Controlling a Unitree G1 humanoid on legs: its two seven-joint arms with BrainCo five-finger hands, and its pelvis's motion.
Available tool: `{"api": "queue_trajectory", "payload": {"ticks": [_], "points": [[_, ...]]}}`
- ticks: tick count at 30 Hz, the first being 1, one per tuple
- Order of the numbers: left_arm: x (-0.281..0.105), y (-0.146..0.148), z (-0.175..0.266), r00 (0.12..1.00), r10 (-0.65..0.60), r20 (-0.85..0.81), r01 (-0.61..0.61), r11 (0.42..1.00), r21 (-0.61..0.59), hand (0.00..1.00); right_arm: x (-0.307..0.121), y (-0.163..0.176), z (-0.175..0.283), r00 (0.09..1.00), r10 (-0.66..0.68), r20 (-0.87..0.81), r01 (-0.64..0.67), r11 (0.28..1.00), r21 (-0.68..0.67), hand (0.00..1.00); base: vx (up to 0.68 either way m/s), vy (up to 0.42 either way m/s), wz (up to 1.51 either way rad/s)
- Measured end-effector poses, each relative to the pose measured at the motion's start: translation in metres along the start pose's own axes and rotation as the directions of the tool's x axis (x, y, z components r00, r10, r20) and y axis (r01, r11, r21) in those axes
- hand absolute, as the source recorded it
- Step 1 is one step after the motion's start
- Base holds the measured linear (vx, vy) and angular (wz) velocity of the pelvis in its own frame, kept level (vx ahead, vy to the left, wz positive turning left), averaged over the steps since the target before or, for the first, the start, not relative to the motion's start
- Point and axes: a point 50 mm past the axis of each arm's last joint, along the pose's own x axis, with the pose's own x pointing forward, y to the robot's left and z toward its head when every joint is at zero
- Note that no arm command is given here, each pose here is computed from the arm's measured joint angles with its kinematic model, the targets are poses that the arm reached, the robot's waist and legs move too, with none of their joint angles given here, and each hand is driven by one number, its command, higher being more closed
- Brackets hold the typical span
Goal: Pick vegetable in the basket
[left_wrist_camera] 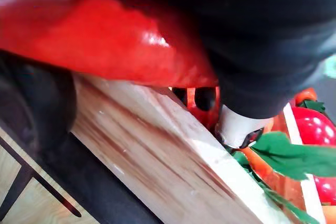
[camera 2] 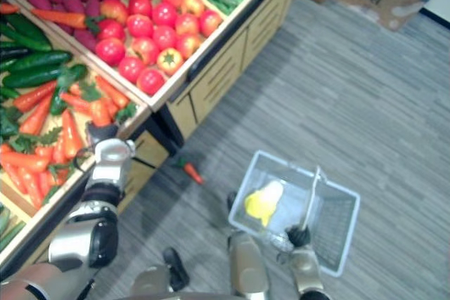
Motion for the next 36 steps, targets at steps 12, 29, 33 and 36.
{"api": "queue_trajectory", "payload": {"ticks": [12,29,33,36], "points": [[-0.013,-0.001,0.006,0.991,-0.054,0.125,0.047,0.997,0.056,1.00,-0.002,-0.001,-0.013,0.998,-0.004,-0.061,0.005,1.000,0.018,1.00,0.00,-0.012,0.18],[-0.018,0.033,0.032,0.847,-0.168,0.505,-0.057,0.915,0.400,1.00,-0.005,-0.024,-0.038,0.989,-0.015,-0.149,0.016,1.000,0.009,1.00,0.01,-0.009,0.17],[-0.029,0.039,0.036,0.738,-0.297,0.606,-0.065,0.862,0.502,1.00,-0.001,-0.031,-0.034,0.993,0.001,-0.120,-0.007,0.999,-0.046,1.00,-0.01,0.002,-0.02],[-0.038,0.036,0.034,0.671,-0.391,0.630,-0.031,0.834,0.550,1.00,0.006,-0.048,-0.019,0.999,0.008,-0.052,-0.015,0.990,-0.139,1.00,-0.04,-0.006,-0.17]]}}
